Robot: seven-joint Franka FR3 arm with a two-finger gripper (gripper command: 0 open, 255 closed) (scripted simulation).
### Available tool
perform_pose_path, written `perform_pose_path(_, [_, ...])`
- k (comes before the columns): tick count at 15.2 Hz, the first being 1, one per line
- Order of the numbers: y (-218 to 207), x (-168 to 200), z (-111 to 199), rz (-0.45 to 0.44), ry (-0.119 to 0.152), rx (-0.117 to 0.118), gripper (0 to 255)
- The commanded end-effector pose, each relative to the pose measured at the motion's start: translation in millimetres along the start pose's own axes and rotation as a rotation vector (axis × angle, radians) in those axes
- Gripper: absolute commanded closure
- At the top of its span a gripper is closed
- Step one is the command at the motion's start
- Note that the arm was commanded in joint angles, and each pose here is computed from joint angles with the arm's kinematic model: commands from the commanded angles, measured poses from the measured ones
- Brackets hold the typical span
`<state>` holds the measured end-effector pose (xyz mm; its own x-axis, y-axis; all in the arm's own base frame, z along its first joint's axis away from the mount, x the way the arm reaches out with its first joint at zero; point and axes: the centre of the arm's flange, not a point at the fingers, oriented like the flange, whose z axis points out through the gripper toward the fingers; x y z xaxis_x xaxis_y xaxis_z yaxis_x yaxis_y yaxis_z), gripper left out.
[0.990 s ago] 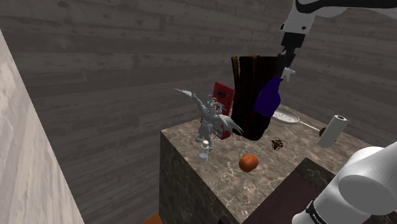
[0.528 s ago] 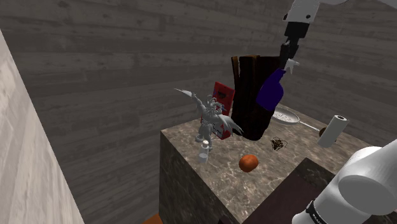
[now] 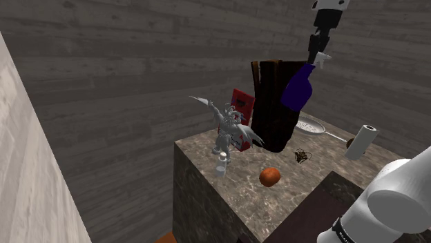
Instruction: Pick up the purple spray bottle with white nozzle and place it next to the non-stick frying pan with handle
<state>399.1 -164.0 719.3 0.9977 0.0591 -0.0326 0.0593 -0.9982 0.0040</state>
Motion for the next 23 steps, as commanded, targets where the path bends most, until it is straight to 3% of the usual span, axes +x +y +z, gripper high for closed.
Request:
perform_pose_path(1, [-1,0,-11,0.0,0.0,0.0,255])
perform_pose_path(23, [236,-143,-10,0.0,0.0,0.0,255])
